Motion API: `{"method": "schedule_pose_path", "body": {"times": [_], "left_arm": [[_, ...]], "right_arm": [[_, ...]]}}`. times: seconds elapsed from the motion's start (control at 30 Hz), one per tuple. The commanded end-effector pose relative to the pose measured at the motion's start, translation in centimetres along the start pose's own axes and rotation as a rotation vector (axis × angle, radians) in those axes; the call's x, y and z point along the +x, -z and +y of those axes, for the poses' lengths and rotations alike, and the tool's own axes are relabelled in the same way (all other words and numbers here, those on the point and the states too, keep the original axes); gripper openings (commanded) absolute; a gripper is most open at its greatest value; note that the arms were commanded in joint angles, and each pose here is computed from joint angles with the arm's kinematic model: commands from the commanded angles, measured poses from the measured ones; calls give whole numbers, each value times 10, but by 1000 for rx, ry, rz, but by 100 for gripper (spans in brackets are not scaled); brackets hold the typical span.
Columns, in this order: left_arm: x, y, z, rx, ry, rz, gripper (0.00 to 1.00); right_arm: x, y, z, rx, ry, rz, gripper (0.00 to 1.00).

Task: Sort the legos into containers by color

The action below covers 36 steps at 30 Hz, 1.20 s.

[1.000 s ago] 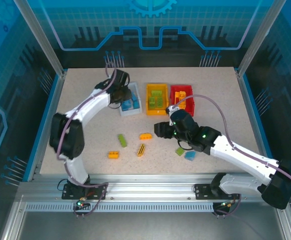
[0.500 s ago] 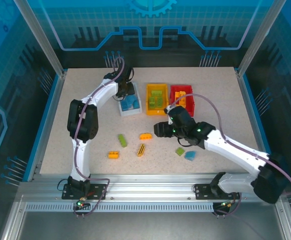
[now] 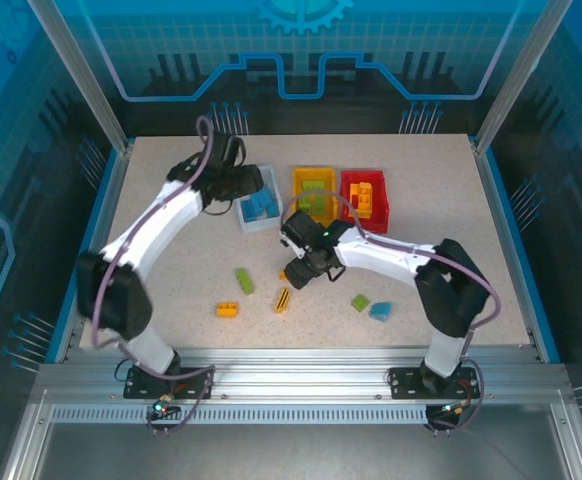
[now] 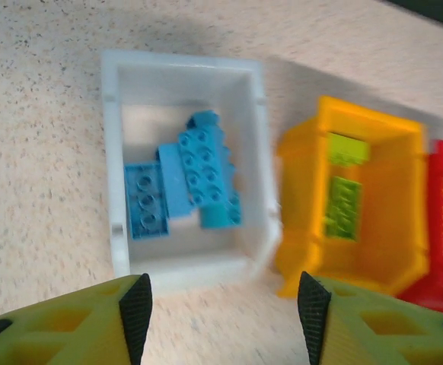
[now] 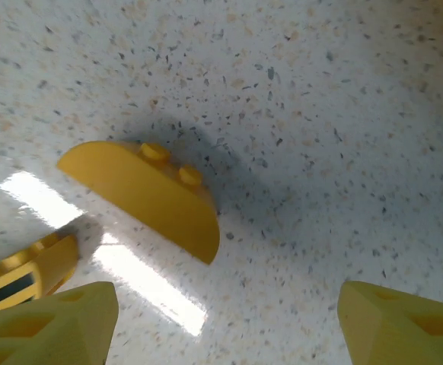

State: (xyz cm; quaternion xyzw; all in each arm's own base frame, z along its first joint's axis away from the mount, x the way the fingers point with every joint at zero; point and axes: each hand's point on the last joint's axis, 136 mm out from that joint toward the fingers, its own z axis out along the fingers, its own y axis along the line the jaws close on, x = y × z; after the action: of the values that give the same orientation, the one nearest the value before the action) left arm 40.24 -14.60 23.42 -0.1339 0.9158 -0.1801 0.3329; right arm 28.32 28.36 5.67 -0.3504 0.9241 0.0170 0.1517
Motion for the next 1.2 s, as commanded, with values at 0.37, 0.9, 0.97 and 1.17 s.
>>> {"method": "schedule_pose_path", "body": {"times": [0.37, 0.9, 0.97, 1.17], "left_arm": [[122, 102, 31, 209, 152, 104, 62], [144, 102, 9, 376, 182, 158, 61], [142, 100, -6, 412, 158, 152, 61], [143, 86, -50, 468, 74, 141, 62]], "right_arm": [[-26, -41, 16, -31, 130, 75, 73], [-34, 16, -27, 75, -86, -64, 22], [-28, 41, -61, 118, -202, -116, 22], [-6, 71, -166, 216, -541, -170, 23]]}}
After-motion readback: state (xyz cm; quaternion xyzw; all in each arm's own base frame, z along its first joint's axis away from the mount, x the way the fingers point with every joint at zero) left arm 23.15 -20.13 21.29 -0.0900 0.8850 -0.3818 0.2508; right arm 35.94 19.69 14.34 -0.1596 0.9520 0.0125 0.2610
